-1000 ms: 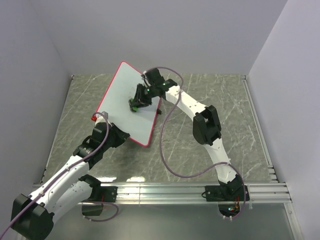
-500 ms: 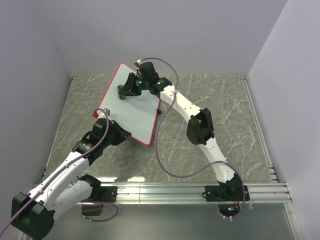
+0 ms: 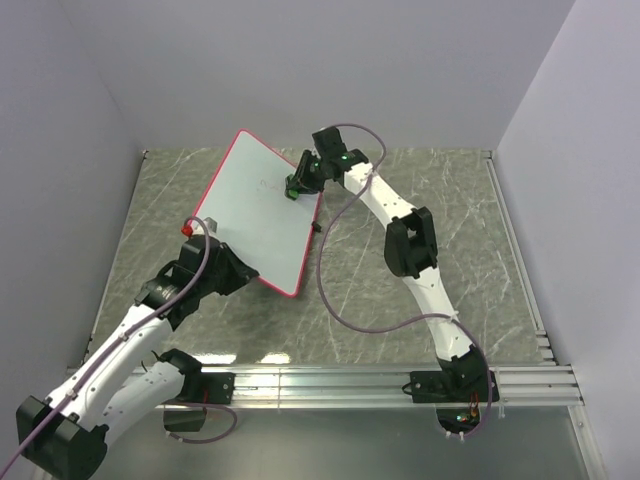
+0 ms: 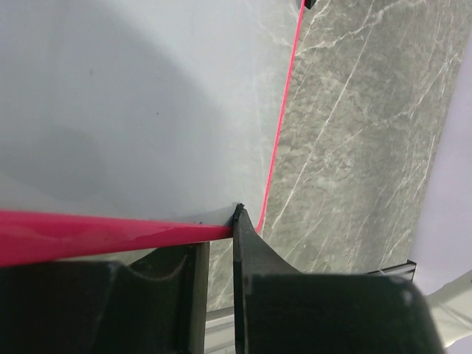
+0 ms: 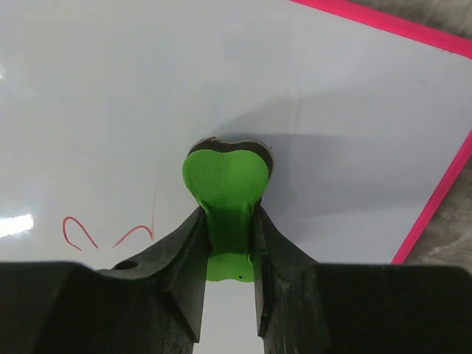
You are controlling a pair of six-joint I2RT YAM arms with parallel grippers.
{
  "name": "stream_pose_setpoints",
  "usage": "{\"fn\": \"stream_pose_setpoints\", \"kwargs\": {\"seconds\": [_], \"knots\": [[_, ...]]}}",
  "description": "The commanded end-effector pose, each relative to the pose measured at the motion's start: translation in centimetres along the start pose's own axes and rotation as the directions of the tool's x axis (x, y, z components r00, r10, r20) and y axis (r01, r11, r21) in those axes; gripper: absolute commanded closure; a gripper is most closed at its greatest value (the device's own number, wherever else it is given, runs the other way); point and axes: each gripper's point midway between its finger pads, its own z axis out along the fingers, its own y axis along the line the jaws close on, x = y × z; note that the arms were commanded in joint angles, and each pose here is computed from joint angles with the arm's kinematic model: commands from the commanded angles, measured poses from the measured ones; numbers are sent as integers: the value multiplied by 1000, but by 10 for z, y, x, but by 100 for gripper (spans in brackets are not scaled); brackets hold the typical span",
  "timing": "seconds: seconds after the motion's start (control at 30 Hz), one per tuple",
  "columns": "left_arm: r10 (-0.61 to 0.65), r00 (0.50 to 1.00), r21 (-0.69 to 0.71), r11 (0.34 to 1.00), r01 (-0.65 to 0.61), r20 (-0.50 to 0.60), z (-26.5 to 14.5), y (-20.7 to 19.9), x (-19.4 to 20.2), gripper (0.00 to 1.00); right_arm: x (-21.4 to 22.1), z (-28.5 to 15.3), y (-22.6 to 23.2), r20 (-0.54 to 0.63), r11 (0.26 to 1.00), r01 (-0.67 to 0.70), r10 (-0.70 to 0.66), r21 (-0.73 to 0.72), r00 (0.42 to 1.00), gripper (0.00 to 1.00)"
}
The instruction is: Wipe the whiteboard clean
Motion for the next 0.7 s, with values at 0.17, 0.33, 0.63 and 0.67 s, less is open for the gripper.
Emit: {"fn": "stream_pose_setpoints", "kwargs": {"seconds": [0.17,0.33,0.63,0.67], "knots": [[108,947,56,994,-95,-304,-23,20,73,99,88,4,70,-197,982,49,-85,-180,977,100],[126,918,50,992,-116,-376,-23,29,89,99,93,-14,131,-215,936,-10,-71,-353,974,100],[135,916,58,991,-122,-377,-27,31,94,99,90,3,144,-169,914,-24,-50,-406,984,100],[134,918,57,991,-121,-374,-27,31,94,99,81,7,135,-163,921,-48,-17,-387,986,100]]}}
